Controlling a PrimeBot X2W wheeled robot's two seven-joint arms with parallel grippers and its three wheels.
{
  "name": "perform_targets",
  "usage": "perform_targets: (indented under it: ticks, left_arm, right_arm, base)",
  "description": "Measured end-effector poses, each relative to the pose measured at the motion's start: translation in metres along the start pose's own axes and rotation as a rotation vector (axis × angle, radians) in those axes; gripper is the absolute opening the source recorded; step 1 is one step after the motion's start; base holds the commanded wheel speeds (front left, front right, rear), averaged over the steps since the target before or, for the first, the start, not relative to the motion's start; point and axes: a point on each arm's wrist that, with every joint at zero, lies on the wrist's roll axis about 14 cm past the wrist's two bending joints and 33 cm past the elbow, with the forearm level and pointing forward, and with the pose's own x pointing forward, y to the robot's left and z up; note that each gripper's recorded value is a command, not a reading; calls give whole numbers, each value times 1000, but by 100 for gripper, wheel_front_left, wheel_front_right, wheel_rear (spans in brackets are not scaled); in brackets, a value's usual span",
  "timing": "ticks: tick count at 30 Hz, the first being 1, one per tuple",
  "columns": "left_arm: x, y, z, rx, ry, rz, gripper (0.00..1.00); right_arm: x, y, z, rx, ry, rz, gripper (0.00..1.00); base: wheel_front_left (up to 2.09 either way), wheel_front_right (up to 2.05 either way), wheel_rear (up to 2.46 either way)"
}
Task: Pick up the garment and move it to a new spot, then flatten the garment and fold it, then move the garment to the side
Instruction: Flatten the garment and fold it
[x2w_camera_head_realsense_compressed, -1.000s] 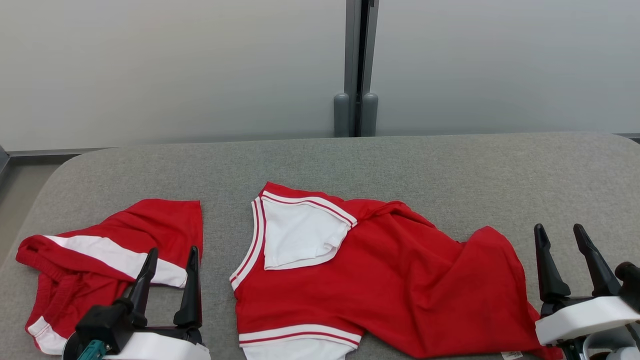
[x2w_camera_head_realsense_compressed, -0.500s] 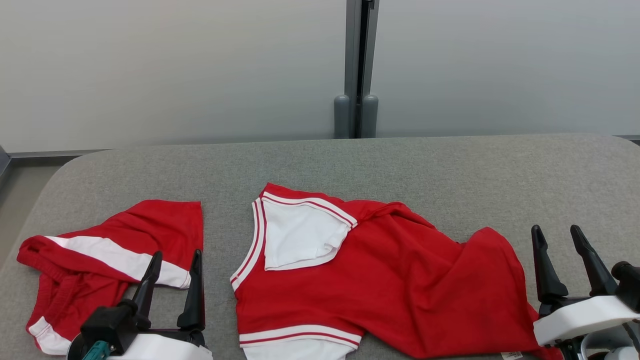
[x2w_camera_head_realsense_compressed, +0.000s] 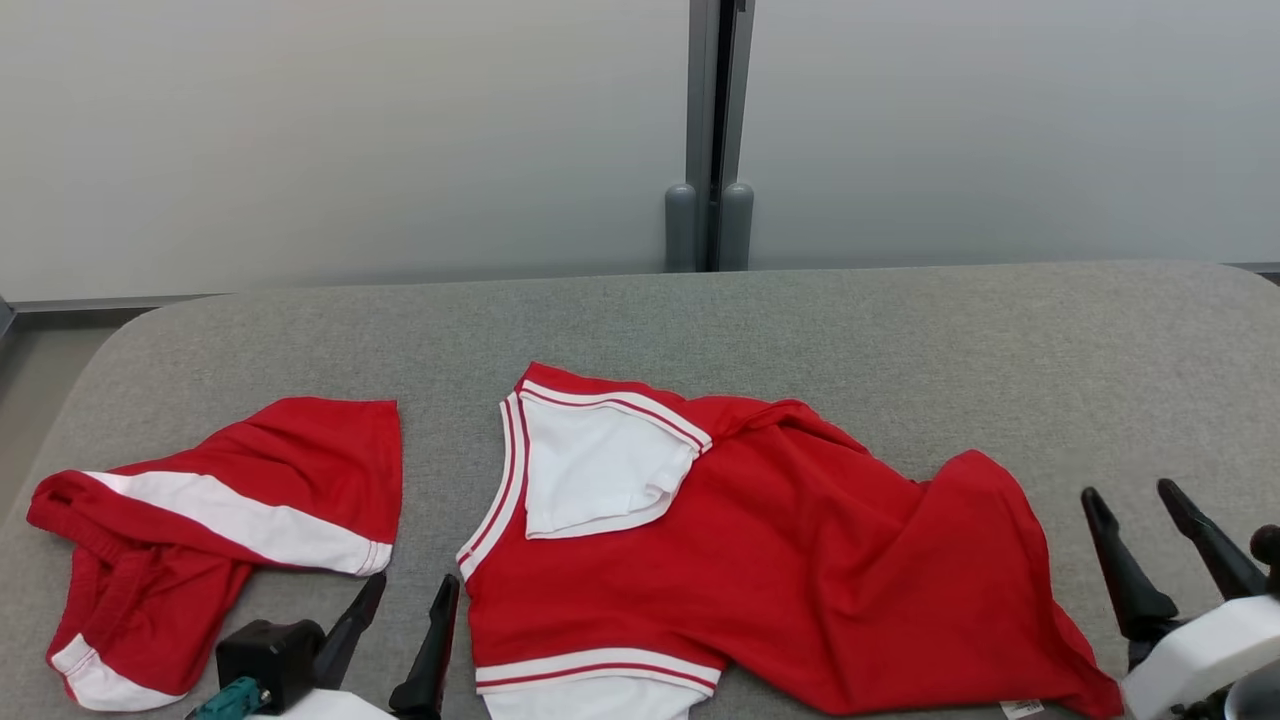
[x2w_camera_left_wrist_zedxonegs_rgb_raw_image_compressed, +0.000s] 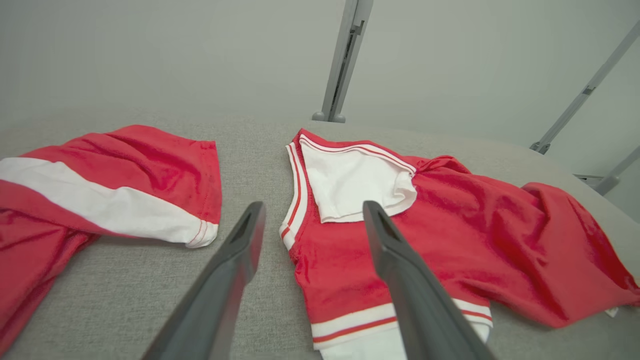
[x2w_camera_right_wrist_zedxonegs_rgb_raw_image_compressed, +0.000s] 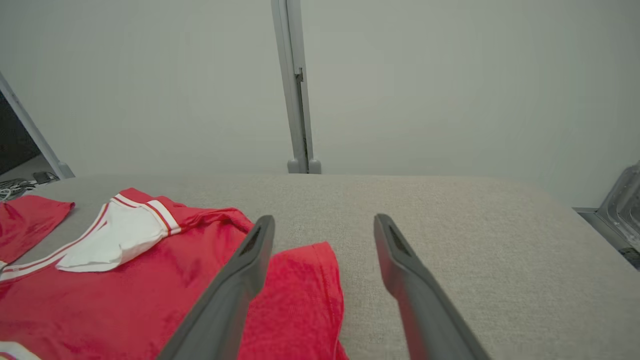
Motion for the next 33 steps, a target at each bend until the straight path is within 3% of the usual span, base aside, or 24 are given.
perform_targets:
  ticks: [3, 8, 14, 23, 33]
  left_arm:
    - [-1, -4, 6, -8, 21, -17, 100]
    - [-20, -17, -25, -50, 218, -68, 100]
    - [-48, -35, -64, -104, 477, -135, 100]
    - [-62, -32, -95, -130, 663, -127, 100]
    - [-63, -37, -116, -162, 758, -152, 100]
  right_arm:
    - [-11, -15, -16, -6, 118, -27, 100]
    - [-39, -41, -58, 30, 355, -107, 100]
    - [-61, -31, -103, 140, 552, -124, 100]
    - [-60, -21, -134, 227, 656, -120, 100]
    - [-46, -13, -146, 233, 673, -93, 100]
  base:
    - [0, 0, 0]
    - [0, 0, 0]
    - [0, 0, 0]
    - [0, 0, 0]
    - [0, 0, 0]
